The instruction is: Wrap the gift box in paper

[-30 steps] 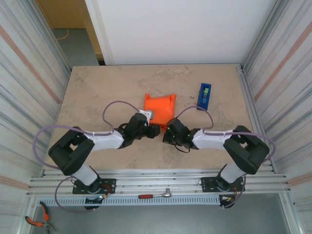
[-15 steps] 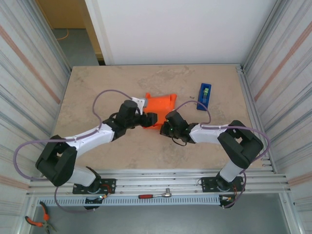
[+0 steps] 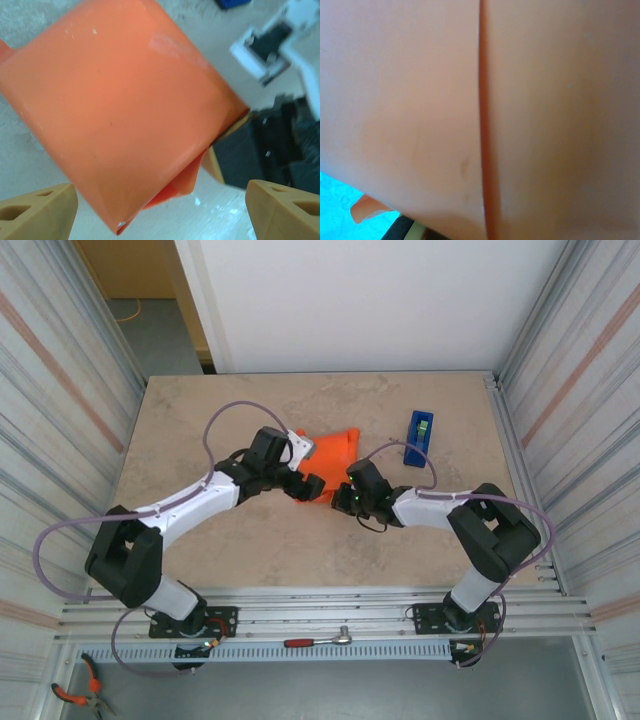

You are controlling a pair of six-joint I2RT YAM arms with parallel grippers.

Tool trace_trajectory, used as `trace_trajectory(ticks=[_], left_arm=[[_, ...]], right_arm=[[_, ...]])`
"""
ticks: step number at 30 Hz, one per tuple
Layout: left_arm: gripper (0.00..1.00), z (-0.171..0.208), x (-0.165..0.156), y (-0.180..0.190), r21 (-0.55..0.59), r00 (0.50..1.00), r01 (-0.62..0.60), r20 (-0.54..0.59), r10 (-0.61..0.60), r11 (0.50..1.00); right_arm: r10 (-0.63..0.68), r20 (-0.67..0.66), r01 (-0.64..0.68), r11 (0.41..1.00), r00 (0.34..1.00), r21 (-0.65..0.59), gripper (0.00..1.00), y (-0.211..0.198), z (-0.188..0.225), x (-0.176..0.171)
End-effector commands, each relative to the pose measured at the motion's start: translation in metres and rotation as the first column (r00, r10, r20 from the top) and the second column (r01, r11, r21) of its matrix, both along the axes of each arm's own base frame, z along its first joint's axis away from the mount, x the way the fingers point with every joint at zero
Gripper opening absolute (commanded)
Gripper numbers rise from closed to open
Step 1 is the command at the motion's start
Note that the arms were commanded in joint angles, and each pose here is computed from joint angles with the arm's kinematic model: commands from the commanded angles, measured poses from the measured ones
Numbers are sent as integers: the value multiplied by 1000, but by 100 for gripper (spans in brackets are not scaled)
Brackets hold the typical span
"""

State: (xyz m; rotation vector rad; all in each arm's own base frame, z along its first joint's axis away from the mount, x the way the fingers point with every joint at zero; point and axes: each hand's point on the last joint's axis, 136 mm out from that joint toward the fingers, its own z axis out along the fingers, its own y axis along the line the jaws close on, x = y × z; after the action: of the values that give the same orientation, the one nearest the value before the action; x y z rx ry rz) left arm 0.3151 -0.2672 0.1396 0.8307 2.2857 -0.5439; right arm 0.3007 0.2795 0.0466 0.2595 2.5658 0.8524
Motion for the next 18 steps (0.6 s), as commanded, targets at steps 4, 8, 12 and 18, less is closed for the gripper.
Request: trace_trajectory(ticks=[4, 8, 12, 18], left_arm=[[89, -8, -3, 10, 196, 981, 137, 107, -160, 971], [89, -11, 2, 10, 270, 965, 126, 191, -181, 955], [90, -14, -1, -2, 350, 934, 153, 253, -251, 924], [92, -22, 8, -13, 433, 911, 156, 285, -298, 888]], right_arm=[[24, 32, -25, 1000, 999, 18, 0, 3, 11, 11], [23, 28, -24, 1000, 999, 18, 0, 0, 12, 13], [26, 31, -27, 1000, 999, 14, 0, -2, 16, 16], [27, 32, -28, 999, 999, 19, 0, -3, 19, 22]])
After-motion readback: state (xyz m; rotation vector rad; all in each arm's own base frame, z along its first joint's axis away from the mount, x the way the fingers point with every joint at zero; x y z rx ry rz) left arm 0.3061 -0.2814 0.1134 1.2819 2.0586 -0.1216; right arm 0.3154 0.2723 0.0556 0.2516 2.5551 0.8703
